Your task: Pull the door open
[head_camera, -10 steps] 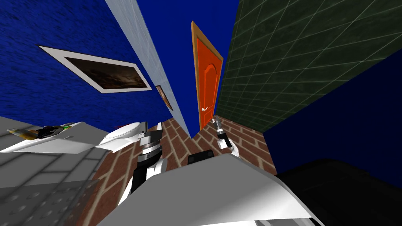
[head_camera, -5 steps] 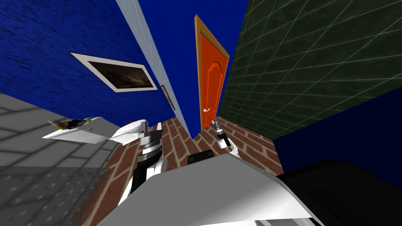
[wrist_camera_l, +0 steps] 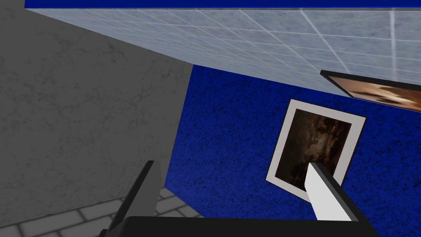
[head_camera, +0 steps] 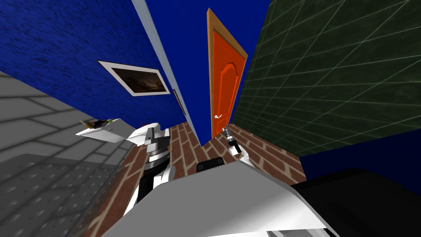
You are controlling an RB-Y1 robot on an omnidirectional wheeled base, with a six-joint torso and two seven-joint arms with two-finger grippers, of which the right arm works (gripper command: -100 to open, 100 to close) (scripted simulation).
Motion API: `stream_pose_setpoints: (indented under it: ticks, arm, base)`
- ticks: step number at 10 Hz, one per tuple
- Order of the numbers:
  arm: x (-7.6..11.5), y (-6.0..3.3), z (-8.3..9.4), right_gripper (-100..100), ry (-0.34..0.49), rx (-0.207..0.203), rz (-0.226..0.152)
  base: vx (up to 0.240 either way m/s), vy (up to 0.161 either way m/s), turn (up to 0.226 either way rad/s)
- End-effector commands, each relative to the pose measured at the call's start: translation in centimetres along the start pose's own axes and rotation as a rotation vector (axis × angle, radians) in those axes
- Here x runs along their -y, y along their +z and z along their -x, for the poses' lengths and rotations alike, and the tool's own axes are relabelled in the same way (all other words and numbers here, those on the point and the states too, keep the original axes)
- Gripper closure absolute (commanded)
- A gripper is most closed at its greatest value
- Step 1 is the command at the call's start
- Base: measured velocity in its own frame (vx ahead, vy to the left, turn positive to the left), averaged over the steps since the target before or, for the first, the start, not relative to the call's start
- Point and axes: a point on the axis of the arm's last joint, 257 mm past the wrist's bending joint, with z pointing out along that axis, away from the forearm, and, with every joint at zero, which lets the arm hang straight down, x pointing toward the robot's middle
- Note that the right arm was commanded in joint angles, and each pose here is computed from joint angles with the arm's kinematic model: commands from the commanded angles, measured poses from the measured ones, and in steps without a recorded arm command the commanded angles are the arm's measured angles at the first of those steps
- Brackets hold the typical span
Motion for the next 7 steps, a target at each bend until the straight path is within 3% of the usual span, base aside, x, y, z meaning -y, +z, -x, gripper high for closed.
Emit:
stream_pose_setpoints:
  ticks: [1, 4, 7]
  arm:
    - [1.3, -0.23, 0.4, -100, -0.003, -0.005, -0.022]
    - [3.3, -0.52, 1.5, -100, -0.011, -0.012, -0.056]
    - [4.8, -0.89, 2.3, -100, -0.018, -0.014, -0.085]
  base:
    - [0.066, -0.109, 0.181]
    - [0.061, -0.101, 0.185]
    - [0.032, -0.077, 0.108]
